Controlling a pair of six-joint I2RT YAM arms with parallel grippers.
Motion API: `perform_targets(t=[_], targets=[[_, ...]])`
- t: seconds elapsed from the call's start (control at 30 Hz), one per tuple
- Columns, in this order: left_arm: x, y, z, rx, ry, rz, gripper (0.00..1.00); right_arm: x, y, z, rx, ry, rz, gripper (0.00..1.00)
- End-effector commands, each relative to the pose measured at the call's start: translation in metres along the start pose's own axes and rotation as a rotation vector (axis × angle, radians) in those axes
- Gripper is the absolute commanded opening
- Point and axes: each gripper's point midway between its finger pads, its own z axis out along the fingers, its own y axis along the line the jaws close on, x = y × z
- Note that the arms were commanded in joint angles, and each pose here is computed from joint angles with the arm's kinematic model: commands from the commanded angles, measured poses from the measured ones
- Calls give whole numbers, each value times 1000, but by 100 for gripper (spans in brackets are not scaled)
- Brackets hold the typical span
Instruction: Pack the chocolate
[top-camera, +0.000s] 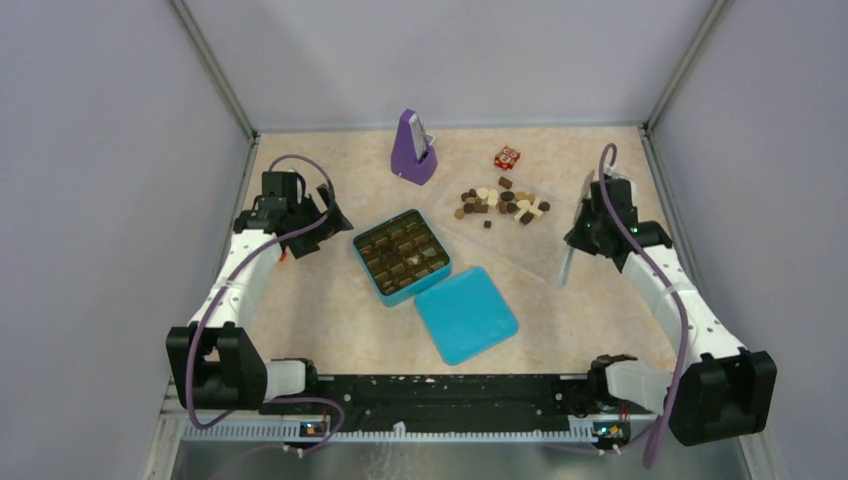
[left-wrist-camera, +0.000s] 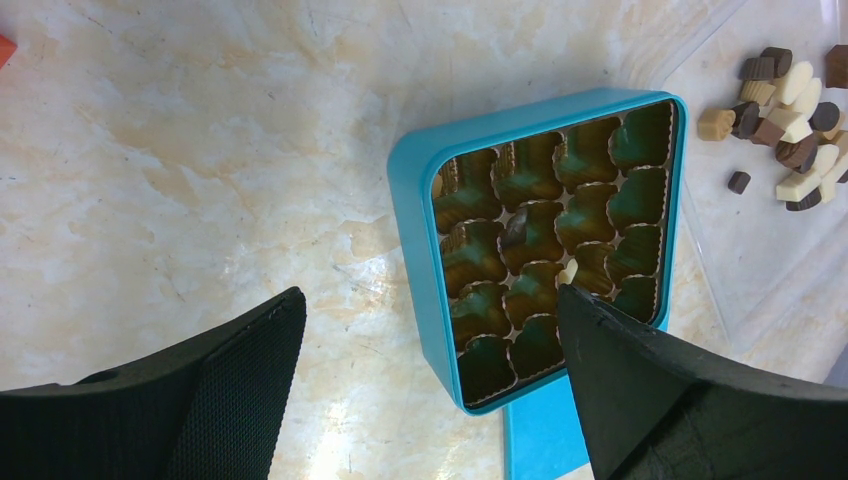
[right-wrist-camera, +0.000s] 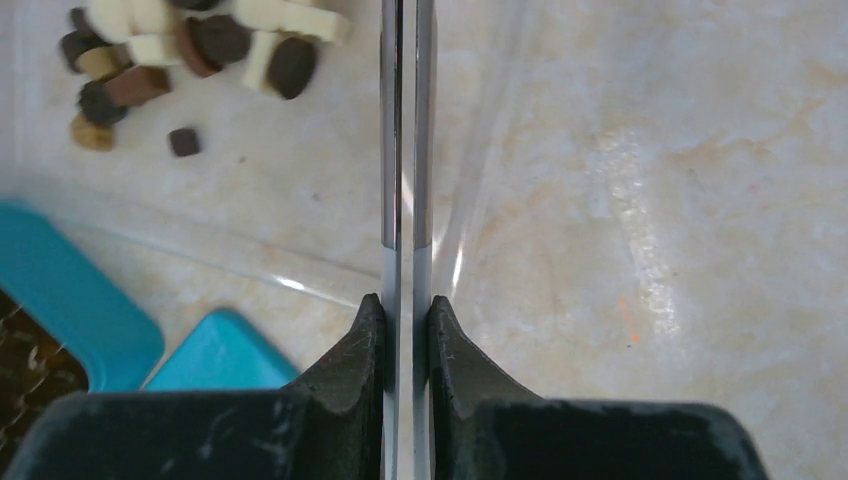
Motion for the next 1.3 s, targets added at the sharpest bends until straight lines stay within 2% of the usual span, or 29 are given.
perform_targets(t=[0.0, 0.1, 0.17, 0.27, 0.47, 0.63, 1.27], targets=[[-9, -5, -1, 17, -25, 12, 99, 9, 52, -39, -159, 109, -180, 2], [-8, -5, 0, 19, -23, 12, 99, 26, 67, -43, -170, 180, -269, 4], [-8, -5, -1, 22, -21, 12, 99, 33, 74, -41, -173, 195, -299, 9], [-7, -4, -1, 20, -21, 12, 99, 39, 87, -39, -179, 199, -335, 16], [-8, -4, -3, 18, -28, 11, 99, 42, 112, -32, -163, 172, -388, 19], [-8, -3, -4, 15, -32, 15, 99, 51, 127, -26, -140, 175, -440, 26], [-6, 0, -4, 5, -36, 14, 99, 53, 148, -12, -135, 160, -461, 37]])
